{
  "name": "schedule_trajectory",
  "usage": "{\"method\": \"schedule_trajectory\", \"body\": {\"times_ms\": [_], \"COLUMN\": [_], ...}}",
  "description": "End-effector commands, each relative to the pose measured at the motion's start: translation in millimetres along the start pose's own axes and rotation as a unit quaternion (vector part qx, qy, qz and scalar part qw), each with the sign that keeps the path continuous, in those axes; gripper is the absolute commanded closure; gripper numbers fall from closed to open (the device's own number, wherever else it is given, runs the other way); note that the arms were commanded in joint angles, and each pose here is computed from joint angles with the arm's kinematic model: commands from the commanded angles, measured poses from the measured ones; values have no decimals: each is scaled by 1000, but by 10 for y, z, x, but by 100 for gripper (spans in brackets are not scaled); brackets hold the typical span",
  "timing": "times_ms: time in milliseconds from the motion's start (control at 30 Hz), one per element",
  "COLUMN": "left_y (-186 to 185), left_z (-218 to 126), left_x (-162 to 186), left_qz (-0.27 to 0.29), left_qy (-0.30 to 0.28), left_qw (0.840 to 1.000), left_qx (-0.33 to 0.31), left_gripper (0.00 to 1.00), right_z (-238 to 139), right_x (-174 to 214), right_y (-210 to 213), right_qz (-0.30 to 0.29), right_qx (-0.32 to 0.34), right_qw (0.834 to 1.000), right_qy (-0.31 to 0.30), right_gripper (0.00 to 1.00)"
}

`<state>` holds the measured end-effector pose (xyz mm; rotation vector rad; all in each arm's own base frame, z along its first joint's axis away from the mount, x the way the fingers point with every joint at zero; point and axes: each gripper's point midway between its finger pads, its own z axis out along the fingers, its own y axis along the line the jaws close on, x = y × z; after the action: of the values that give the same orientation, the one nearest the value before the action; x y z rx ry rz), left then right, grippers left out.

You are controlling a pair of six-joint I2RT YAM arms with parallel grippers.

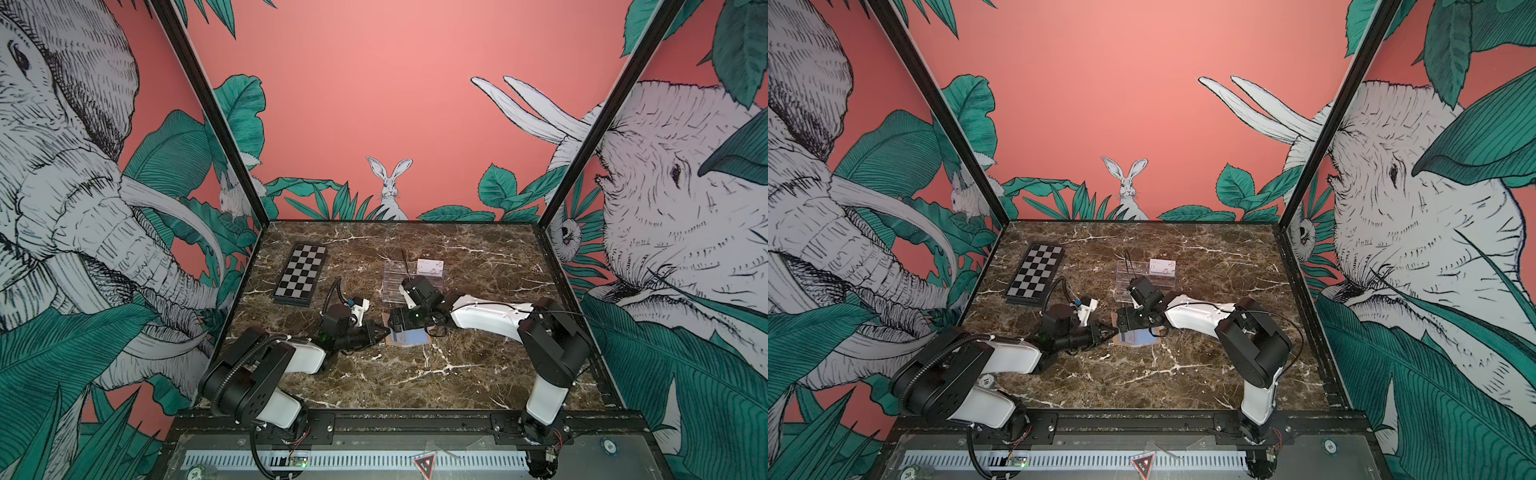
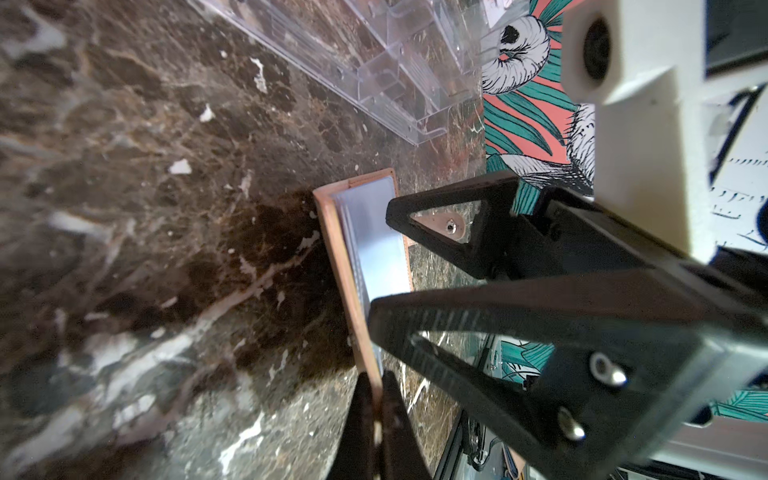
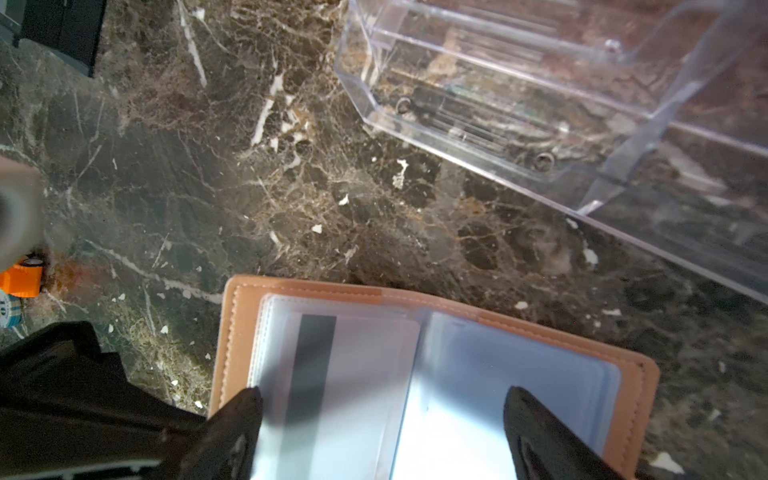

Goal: Take the credit cards out of the card holder

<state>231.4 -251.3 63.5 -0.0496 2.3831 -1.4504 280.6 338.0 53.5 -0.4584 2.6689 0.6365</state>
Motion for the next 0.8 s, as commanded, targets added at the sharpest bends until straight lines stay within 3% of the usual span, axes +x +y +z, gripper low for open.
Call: {"method": "schedule_trajectory", "body": {"times_ms": [0, 200, 467, 633, 767], "left_y": [-209, -183, -192, -171, -150], "left_z": [-48, -63, -43, -31, -36], "left_x": [-73, -68, -62, -66, -66], "left_qz": [32, 33, 32, 23, 21], "left_qy": [-16, -19, -17, -20, -23], "left_qw": [999, 999, 999, 999, 999], "left_qx": [32, 25, 33, 35, 31], "left_gripper": [100, 100, 100, 91, 91], "right_z": [43, 1, -51, -68, -114], "right_x": [96, 83, 34, 43, 43], "right_y": [-142, -211, -101, -87, -91], "right_qz": [-5, -12, -11, -10, -10], "right_qx": [41, 64, 32, 27, 27], "right_qw": [999, 998, 999, 1000, 1000], "right_qy": [21, 21, 1, 0, -6], "right_gripper": [13, 19, 19, 19, 18]}}
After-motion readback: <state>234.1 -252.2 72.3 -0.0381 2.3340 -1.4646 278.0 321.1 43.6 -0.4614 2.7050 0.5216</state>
